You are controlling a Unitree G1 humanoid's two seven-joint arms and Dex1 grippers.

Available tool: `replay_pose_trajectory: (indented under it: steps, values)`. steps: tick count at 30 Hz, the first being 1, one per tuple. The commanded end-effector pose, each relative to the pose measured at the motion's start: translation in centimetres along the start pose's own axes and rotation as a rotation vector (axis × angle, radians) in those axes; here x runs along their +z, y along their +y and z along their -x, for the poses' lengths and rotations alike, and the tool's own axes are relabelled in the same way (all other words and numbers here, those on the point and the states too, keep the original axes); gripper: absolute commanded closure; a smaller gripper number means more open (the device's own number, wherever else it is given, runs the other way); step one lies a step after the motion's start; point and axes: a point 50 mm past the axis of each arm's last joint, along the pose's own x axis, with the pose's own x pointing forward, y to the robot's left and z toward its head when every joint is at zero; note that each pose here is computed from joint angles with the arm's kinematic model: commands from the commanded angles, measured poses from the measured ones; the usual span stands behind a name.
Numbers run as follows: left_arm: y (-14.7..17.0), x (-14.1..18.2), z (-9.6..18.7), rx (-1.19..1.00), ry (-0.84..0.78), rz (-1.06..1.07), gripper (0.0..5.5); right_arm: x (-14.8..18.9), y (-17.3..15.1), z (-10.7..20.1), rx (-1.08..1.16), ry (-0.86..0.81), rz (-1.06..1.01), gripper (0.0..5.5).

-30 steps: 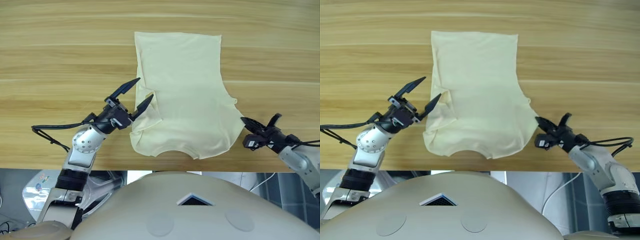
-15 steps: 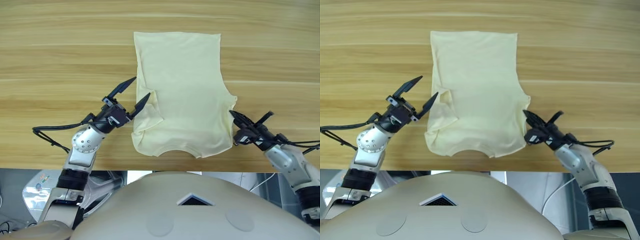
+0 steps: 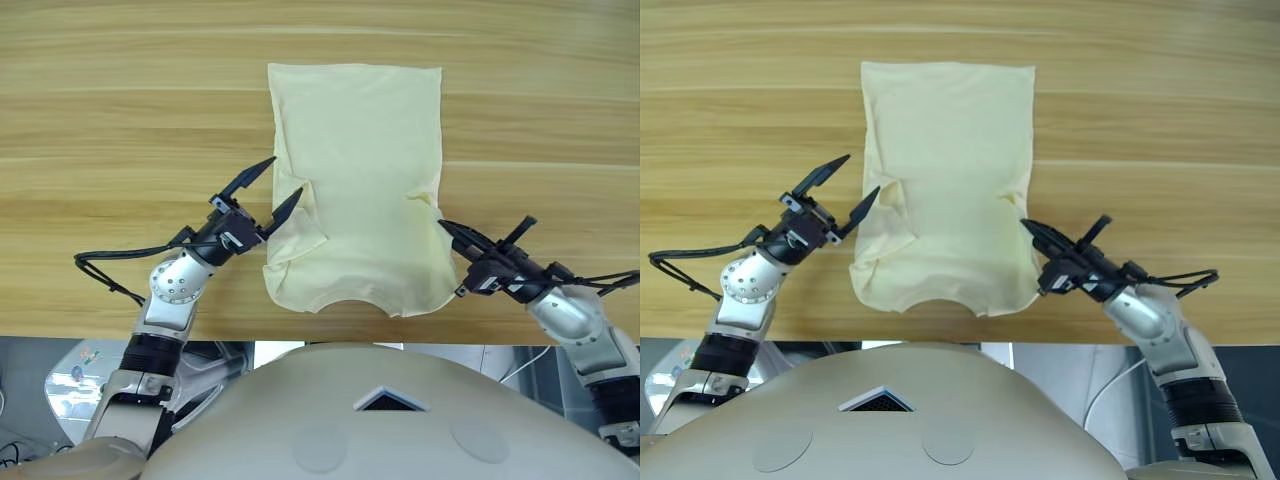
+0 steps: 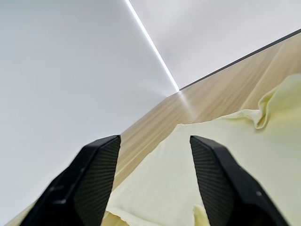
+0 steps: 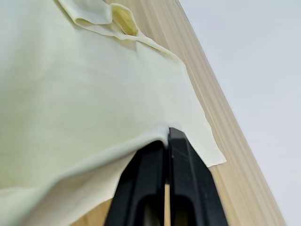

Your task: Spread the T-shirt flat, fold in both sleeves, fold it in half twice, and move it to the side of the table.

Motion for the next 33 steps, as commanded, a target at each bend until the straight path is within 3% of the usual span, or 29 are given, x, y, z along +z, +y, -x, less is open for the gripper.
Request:
replay_pose_trajectory:
  steps: [1, 8, 20, 25, 30, 31, 33]
  values:
    - [-0.2, 0.1, -0.4, -0.026, -0.013, -0.004, 2.74, -0.6, 0.2, -1.1, 0.055, 0.019, 0.03, 5.47]
    - [-0.3, 0.1, -0.4, -0.041, -0.019, -0.007, 2.74, -1.0, -0.1, -2.2, 0.089, 0.021, 0.045, 4.27]
    - [0.6, -0.2, 0.8, -0.099, 0.04, -0.066, 2.74, -1.4, -0.7, -1.1, 0.196, 0.072, 0.097, 2.23]
    - [2.8, -1.3, 3.0, -0.089, 0.17, -0.15, 2.74, -2.9, -1.8, 2.2, 0.216, 0.208, 0.113, 2.18]
    - [5.1, -3.0, 6.6, -0.16, 0.432, -0.333, 2.74, -2.0, -6.7, 4.6, -0.109, 0.166, 0.064, 2.18]
    - [5.4, -3.4, 7.4, -0.19, 0.494, -0.375, 2.74, -2.5, -6.6, 5.0, -0.092, 0.2, 0.064, 2.18]
    - [4.6, -4.2, 8.9, -0.333, 0.604, -0.425, 2.74, -3.5, -3.2, 5.5, 0.096, 0.277, 0.039, 2.18]
